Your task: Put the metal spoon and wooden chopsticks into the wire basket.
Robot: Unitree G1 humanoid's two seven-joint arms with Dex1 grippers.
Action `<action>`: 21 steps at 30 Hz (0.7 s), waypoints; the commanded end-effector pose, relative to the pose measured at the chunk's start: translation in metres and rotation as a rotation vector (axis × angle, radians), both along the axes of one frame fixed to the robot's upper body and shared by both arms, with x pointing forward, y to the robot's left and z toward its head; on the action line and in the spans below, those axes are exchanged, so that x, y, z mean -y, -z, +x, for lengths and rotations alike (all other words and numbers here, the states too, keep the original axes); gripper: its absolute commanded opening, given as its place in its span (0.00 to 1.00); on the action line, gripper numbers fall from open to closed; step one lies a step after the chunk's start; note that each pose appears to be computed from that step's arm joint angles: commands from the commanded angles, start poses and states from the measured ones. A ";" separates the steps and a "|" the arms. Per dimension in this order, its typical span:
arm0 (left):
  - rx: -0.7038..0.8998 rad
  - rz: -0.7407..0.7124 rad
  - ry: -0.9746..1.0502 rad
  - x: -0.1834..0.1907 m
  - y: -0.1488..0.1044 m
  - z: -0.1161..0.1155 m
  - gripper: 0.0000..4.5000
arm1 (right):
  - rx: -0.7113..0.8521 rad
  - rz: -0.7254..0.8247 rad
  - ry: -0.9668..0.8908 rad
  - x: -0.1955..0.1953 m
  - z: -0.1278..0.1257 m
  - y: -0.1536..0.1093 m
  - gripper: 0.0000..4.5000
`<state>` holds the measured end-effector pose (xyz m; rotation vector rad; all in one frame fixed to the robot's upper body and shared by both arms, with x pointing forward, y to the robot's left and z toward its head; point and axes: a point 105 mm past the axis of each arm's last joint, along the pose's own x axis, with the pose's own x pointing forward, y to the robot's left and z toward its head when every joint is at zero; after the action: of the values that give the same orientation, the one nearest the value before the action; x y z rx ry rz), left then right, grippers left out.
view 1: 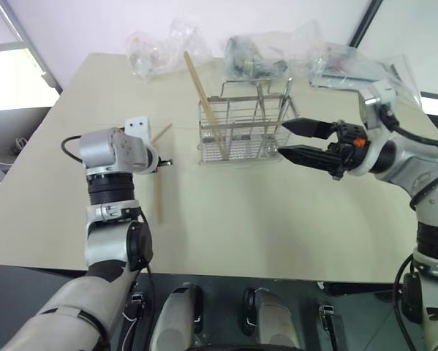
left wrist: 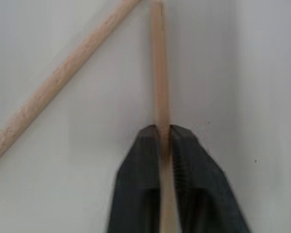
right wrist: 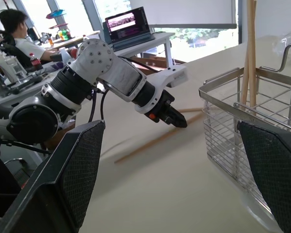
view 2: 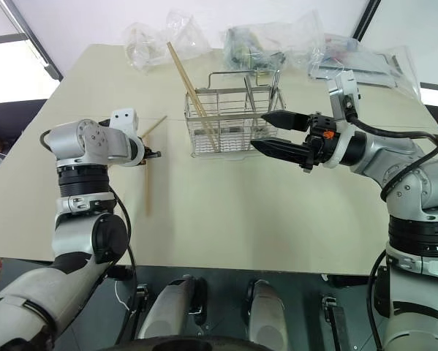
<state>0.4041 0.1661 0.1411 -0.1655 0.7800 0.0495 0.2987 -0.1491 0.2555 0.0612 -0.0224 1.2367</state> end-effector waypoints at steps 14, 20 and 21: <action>0.981 -0.348 0.080 0.004 -0.211 -0.006 0.01 | 0.085 -0.061 0.115 0.044 -0.001 -0.032 1.00; 1.409 -0.430 0.197 0.003 -0.305 -0.038 0.01 | 0.080 -0.051 0.126 0.045 -0.001 -0.031 1.00; 1.419 -0.452 0.230 0.014 -0.309 -0.035 0.01 | 0.082 -0.046 0.130 0.044 -0.001 -0.030 1.00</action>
<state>0.3735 0.1666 0.4367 -0.4642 -0.5659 -0.3612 0.3022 -0.1926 0.2725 -0.0061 -0.0068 1.1118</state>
